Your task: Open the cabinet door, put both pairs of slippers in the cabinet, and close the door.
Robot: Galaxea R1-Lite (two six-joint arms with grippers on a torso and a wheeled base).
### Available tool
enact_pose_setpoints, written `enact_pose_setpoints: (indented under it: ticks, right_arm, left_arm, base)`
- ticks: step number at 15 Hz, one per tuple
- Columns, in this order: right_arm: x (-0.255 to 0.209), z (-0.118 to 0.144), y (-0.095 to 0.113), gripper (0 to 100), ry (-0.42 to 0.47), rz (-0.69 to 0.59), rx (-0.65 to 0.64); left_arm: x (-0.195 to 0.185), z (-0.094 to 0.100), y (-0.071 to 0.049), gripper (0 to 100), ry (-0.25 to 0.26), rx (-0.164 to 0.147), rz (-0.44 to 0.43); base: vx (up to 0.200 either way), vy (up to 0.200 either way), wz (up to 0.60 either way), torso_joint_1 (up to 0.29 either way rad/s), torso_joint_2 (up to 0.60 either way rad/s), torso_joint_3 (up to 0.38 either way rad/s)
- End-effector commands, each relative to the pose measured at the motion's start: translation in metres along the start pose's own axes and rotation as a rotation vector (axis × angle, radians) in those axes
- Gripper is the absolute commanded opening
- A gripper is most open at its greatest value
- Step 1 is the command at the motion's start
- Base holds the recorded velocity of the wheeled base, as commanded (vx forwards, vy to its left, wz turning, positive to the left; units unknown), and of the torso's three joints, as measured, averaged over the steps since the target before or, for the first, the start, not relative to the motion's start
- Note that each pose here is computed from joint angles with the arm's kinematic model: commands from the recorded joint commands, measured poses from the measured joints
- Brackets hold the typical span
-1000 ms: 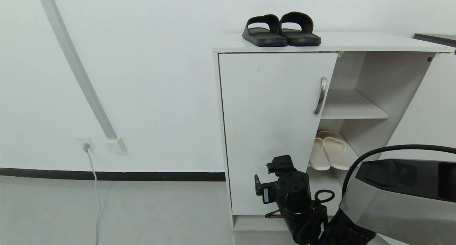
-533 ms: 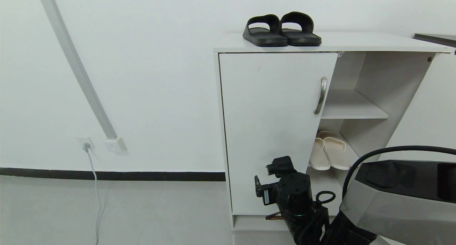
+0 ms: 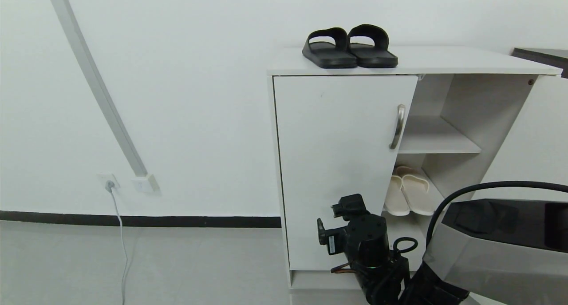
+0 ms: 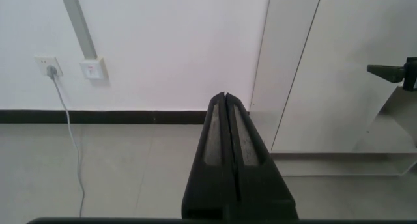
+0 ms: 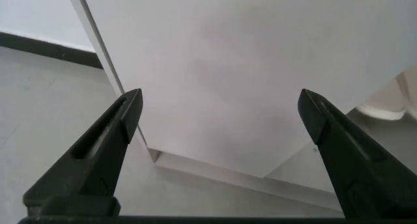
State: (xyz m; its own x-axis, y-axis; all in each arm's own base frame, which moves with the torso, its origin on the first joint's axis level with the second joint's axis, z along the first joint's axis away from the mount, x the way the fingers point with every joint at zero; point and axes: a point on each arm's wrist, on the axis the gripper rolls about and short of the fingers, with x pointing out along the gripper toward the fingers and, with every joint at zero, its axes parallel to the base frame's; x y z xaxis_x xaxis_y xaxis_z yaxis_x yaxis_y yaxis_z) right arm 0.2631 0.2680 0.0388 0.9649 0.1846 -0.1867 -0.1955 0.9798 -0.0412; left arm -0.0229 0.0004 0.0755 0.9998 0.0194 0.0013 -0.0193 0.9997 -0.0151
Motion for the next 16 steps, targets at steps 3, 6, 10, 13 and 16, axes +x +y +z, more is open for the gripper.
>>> enact_pose_setpoints:
  ticks: [3, 6, 10, 13, 16]
  right_arm:
    - [-0.0002, -0.0005, 0.0006, 100, 0.0, 0.002, 0.0]
    - [-0.0011, -0.0008, -0.0001, 100, 0.0, 0.002, 0.0]
    - [-0.0008, -0.0013, -0.0007, 100, 0.0, 0.0, 0.0]
    - [-0.0009, -0.0011, 0.0, 100, -0.001, 0.002, 0.001]
    - [-0.0001, -0.0011, -0.0001, 100, -0.001, 0.0, -0.001]
  left_arm:
    - [0.0001, 0.0002, 0.0, 0, 0.0, 0.0, 0.001]
    - [0.0001, 0.0, 0.0, 0, 0.001, 0.0, 0.001]
    - [0.0001, 0.0002, 0.0, 0, 0.0, -0.002, 0.001]
    - [0.0001, 0.0, 0.0, 0, 0.001, 0.0, 0.001]
    - [0.0001, 0.0, 0.0, 0, 0.001, 0.0, 0.001]
  base:
    - [0.0, 0.0, 0.0, 0.054, -0.41, -0.351]
    - [0.0, 0.0, 0.0, 0.106, -0.44, -0.351]
    - [0.0, 0.0, 0.0, 0.138, -0.47, -0.338]
    - [0.0, 0.0, 0.0, 0.168, -0.47, -0.321]
    - [0.0, 0.0, 0.0, 0.181, -0.5, -0.323]
